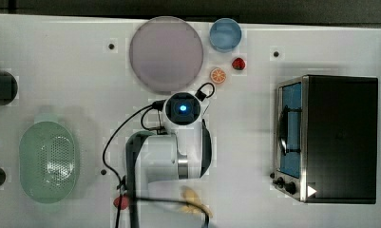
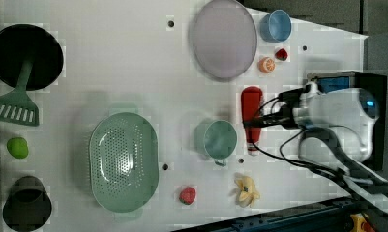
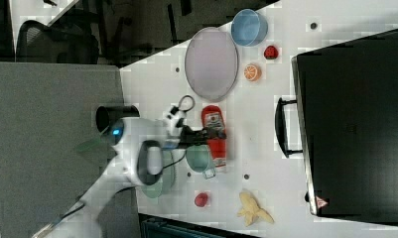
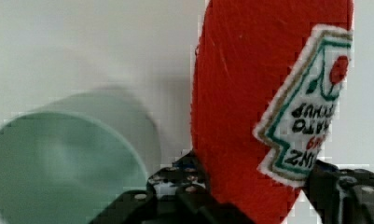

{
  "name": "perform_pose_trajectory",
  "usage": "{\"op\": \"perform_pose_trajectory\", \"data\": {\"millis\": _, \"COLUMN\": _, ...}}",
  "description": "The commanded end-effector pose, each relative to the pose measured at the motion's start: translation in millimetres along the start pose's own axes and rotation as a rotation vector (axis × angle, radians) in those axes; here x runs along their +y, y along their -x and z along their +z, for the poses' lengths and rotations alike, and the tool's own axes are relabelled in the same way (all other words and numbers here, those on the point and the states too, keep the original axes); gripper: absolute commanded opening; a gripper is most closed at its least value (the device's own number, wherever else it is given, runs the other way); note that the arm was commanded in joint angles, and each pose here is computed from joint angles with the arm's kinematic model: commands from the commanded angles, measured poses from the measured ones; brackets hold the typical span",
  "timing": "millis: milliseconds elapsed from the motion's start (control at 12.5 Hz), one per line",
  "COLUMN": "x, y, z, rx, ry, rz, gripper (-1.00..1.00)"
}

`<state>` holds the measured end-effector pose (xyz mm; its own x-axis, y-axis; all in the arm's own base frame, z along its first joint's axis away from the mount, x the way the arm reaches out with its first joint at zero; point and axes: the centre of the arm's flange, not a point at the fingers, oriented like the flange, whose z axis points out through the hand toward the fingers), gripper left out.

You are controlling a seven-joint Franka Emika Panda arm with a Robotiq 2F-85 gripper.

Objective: Pick Ketchup from the table and place it in strainer.

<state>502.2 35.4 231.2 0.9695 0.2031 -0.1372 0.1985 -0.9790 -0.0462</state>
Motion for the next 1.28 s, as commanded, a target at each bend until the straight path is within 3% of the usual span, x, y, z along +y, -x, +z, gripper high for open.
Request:
{"op": "perform_pose_trajectory", "data": {"millis": 80, "x": -30, "y": -12, "z": -122, "rx": 0.156, "ry": 0.046, "rz": -0.007, "gripper": 0.23}}
{"op": "perform_pose_trajectory", "data": {"millis": 480, "x": -100, "y": 20, "z": -198, "rx": 0.092, "ry": 0.084, "rz": 0.108, "gripper": 0.23}}
{"op": "perform_pose_trajectory", "data": {"millis": 640, "x": -148, "y": 24, "z": -202, "rx": 0.1, "ry": 0.087, "rz": 0.145, "gripper": 0.23}}
{"op": "perform_pose_trajectory", "data": {"millis": 960, "x": -243, "y": 32, "z": -178, "rx": 0.09, "ry": 0.029, "rz": 0.268, "gripper": 0.23}}
{"op": "perform_pose_trajectory", "data": {"millis": 1280, "x": -317, "y": 28, "z": -138, "rx": 0.129, "ry": -0.079, "rz": 0.356, "gripper": 0.23}}
